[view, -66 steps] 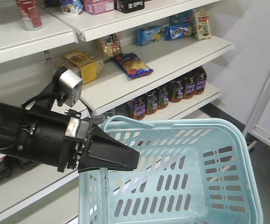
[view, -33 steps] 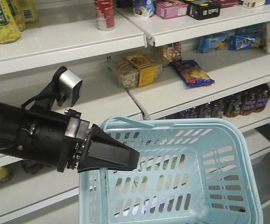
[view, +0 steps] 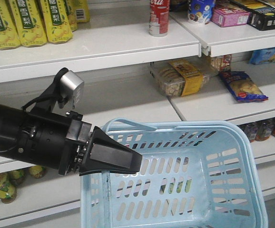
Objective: Place coke in basket with both arms
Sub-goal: 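Approach the shelf with the red Coca-Cola can, basket held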
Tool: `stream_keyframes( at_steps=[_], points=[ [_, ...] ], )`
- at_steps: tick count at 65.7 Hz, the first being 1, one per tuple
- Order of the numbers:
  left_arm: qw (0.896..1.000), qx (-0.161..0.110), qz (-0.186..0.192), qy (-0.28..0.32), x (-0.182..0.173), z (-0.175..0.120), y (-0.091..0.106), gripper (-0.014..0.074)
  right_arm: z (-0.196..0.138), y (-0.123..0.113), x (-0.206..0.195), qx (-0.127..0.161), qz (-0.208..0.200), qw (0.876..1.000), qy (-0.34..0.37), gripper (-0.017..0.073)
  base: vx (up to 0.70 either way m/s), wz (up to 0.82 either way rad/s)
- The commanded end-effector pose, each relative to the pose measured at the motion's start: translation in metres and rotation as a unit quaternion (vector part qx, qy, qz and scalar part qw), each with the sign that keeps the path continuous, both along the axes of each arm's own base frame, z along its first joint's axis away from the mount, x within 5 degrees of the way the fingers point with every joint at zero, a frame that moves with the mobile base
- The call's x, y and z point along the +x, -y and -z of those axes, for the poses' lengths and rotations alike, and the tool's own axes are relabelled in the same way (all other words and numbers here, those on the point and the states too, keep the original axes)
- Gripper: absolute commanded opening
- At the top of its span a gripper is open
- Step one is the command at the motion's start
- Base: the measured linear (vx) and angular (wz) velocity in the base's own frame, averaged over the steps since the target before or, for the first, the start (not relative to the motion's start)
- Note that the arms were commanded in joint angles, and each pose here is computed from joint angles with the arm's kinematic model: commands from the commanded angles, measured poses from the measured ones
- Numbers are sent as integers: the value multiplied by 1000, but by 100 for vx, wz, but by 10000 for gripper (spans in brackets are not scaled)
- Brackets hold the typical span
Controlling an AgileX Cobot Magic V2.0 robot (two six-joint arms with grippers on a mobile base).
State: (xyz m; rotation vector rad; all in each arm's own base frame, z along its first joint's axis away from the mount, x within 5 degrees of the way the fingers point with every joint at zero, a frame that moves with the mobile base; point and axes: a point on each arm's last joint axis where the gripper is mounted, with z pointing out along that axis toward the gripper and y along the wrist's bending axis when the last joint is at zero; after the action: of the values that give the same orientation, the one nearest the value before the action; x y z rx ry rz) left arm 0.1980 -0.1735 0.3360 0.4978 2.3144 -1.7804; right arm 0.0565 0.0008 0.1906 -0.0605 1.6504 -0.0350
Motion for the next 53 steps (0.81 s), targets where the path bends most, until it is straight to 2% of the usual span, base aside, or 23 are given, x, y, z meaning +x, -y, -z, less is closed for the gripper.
stream_keyframes(
  at_steps=[1, 53],
  points=[
    [998, -60, -3, 10, -6, -25, 0, -6, -5, 0, 0, -2, 0, 999, 41, -10, 7, 26],
    [998, -60, -3, 10, -6, -25, 0, -6, -5, 0, 0, -2, 0, 999, 41, -10, 5, 20]
  ],
)
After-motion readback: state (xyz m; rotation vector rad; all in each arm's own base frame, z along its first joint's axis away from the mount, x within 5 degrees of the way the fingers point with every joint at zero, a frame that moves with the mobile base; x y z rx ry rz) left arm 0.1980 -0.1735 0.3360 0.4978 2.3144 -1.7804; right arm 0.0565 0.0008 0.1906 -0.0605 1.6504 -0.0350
